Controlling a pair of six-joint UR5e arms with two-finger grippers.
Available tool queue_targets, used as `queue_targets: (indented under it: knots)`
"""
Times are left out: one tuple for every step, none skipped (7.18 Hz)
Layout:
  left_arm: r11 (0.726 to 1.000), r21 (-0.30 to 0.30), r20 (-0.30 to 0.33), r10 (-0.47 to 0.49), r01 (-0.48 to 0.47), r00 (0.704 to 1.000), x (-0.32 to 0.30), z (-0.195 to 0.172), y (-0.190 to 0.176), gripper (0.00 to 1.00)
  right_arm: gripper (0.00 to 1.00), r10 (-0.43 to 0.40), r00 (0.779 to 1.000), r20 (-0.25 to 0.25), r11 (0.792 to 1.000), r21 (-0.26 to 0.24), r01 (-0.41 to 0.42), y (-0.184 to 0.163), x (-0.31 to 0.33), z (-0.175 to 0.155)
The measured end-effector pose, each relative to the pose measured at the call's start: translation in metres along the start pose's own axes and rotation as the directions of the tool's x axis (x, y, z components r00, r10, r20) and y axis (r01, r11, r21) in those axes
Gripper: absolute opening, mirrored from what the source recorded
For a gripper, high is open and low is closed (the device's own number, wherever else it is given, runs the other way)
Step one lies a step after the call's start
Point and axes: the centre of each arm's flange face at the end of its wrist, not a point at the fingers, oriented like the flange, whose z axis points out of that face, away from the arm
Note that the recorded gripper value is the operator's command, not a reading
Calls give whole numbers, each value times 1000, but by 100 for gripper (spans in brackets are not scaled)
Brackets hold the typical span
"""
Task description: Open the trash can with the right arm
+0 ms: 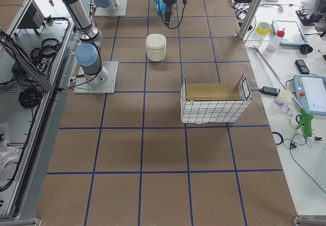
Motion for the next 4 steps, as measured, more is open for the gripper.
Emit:
queue_targets:
  knots:
    - [1000, 0, 0, 0, 0, 1000, 0, 0, 0, 100, 100, 0, 1000, 2, 1000, -6, 0, 2, 0, 0]
    - [1000, 0, 0, 0, 0, 1000, 0, 0, 0, 100, 100, 0, 1000, 4, 1000, -9, 0, 2, 0, -1]
    - [1000, 0, 0, 0, 0, 1000, 0, 0, 0, 100, 100, 1, 1000, 3, 1000, -10, -1, 3, 0, -2]
    - [1000, 0, 0, 0, 0, 1000, 0, 0, 0, 100, 100, 1, 1000, 4, 1000, -14, -1, 4, 0, -4]
